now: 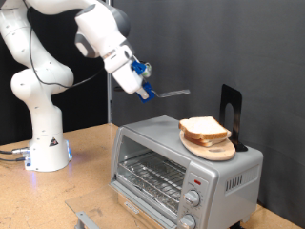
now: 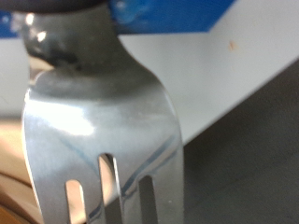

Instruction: Make a piece of toast with the oven

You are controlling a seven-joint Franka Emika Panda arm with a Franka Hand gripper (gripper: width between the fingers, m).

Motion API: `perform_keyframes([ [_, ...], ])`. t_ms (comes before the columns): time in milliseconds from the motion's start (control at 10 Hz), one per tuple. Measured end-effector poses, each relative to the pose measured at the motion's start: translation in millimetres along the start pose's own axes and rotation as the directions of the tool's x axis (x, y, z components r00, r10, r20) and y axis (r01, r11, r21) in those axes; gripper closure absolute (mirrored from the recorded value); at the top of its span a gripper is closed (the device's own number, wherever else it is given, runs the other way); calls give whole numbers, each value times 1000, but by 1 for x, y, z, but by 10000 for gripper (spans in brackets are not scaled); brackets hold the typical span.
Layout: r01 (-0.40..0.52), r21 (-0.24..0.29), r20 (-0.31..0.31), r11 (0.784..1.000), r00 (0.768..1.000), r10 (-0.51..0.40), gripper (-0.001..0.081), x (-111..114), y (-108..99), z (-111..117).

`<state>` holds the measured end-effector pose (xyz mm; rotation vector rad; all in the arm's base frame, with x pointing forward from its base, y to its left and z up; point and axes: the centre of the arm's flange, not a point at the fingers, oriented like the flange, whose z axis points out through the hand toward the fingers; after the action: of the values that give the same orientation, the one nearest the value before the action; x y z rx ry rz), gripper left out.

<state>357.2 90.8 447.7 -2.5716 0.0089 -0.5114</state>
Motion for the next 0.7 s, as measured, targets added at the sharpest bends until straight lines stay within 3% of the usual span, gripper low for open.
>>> perform_keyframes([
  [200,-31,-36,19,999,999,32,371,-2,26,-20],
  [400,-32,-48,29,998,999,33,371,-5,32,-27],
  [700,-118,-40,-56,992,992,116,372,3,44,-35],
])
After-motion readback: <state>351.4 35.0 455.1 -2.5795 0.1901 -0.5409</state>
